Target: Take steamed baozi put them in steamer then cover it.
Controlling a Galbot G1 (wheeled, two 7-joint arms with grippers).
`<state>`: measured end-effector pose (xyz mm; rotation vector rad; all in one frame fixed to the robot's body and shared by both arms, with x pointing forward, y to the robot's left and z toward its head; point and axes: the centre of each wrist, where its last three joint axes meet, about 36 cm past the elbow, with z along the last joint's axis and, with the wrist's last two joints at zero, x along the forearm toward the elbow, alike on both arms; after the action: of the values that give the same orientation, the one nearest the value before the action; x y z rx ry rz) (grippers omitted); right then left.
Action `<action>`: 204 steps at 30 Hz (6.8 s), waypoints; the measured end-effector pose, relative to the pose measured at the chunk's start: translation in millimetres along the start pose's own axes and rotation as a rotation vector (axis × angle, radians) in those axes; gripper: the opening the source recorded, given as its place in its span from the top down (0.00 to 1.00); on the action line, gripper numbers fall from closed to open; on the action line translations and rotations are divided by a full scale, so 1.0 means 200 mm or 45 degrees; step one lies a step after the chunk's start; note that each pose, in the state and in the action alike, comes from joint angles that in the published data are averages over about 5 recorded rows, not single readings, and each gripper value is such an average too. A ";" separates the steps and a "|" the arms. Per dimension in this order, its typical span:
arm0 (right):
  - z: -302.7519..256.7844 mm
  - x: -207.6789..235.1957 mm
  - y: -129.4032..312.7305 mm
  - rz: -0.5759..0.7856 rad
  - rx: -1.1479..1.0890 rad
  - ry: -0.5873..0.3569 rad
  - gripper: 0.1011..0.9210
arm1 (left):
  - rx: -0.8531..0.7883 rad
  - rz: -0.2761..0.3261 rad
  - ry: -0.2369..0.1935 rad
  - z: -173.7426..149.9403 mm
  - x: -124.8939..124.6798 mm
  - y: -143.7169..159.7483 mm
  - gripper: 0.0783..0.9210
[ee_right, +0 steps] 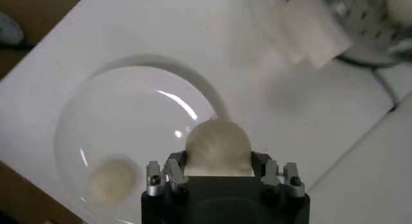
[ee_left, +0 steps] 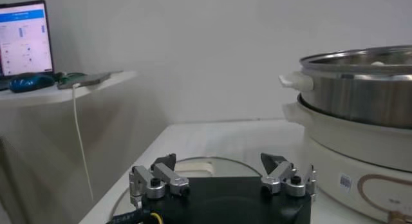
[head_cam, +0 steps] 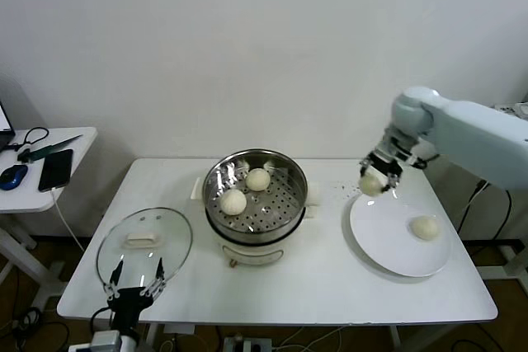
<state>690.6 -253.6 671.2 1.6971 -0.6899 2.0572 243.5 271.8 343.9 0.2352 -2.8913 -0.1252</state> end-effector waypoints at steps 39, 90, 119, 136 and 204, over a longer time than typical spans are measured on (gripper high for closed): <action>-1.11 -0.29 -0.88 -0.054 0.981 -0.125 0.28 | 0.068 -0.005 0.013 0.04 0.01 0.05 0.12; 0.22 -0.22 0.54 0.153 -0.777 -0.057 0.12 | 0.081 0.017 -0.027 0.00 0.01 0.04 0.12; 0.39 -0.84 1.25 -0.070 -1.243 0.032 0.12 | 0.065 -0.006 0.005 0.03 0.05 0.03 0.12; 0.43 -0.99 1.22 -0.118 -1.260 0.034 0.12 | 0.063 -0.010 0.013 0.05 0.04 0.03 0.12; -0.30 -0.05 -0.69 0.053 -0.921 -0.258 0.24 | -0.017 0.128 -0.011 0.00 -0.02 -0.04 0.12</action>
<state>724.1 -106.6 670.2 1.4533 -1.3420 1.3935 248.9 264.2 342.9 0.0873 -2.9028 -0.1286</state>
